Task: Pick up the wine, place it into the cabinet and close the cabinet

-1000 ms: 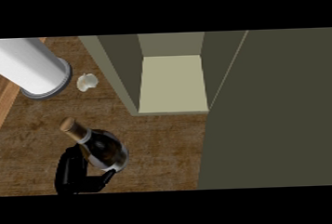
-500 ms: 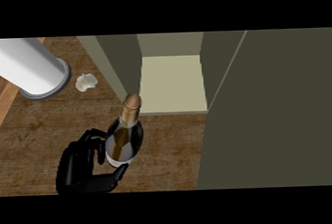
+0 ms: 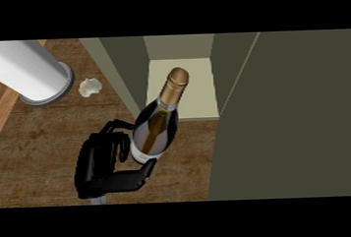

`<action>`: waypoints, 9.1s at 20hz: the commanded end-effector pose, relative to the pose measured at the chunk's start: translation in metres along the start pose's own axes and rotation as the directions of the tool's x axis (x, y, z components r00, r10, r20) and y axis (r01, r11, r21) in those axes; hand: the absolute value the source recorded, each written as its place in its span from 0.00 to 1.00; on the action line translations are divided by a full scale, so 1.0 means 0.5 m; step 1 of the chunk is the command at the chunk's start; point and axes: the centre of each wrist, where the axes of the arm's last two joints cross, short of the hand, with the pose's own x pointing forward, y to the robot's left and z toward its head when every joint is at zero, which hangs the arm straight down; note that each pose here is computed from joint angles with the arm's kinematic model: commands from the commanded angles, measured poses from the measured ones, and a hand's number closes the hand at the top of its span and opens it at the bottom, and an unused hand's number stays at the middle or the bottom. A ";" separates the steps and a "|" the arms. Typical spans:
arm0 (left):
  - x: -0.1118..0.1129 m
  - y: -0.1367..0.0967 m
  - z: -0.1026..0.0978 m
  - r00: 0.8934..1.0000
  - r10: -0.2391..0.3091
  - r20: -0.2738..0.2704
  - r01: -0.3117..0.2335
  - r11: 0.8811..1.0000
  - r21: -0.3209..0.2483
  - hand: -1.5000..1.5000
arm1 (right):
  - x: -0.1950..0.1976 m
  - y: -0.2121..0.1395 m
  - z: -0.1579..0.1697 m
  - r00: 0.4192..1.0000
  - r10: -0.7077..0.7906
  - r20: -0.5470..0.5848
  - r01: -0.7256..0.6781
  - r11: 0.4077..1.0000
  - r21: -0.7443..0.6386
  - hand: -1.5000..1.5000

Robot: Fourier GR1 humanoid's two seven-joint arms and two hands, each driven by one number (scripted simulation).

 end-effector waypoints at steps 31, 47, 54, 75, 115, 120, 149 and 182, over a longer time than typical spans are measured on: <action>-0.121 -0.168 -0.172 0.975 -0.220 -0.041 0.222 0.974 0.050 1.00 | 0.020 -0.081 0.012 0.998 0.009 0.059 -0.009 1.000 -0.008 0.00; -0.143 -0.150 -0.295 0.988 -0.144 -0.061 0.148 0.987 0.059 1.00 | 0.022 -0.062 0.013 0.999 0.011 0.049 -0.012 1.000 0.018 0.00; -0.115 -0.169 -0.339 0.979 -0.190 -0.080 0.196 0.978 0.078 1.00 | -0.006 -0.069 0.003 0.998 0.003 0.061 -0.005 1.000 0.024 0.00; -0.213 -0.063 -0.268 0.933 -0.328 -0.148 0.343 0.935 0.088 1.00 | 0.005 -0.063 -0.037 0.997 -0.003 0.076 -0.002 0.998 0.063 0.00; -0.081 -0.064 -0.413 0.889 -0.456 -0.039 0.454 0.870 0.193 1.00 | 0.008 -0.068 -0.027 0.997 -0.007 0.072 0.000 0.996 0.094 0.00; -0.069 -0.088 -0.423 0.867 -0.495 -0.060 0.496 0.843 0.208 0.00 | 0.014 -0.045 -0.027 0.995 -0.024 0.093 0.014 0.994 0.107 0.00; -0.117 -0.094 -0.381 0.899 -0.438 -0.010 0.433 0.885 0.173 0.00 | -0.006 -0.051 -0.025 0.996 -0.021 0.091 0.013 0.996 0.087 0.00; -0.129 -0.256 -0.119 0.990 -0.053 0.129 0.056 0.998 -0.020 0.00 | 0.016 -0.040 0.016 0.998 0.022 0.067 -0.022 1.000 0.006 0.00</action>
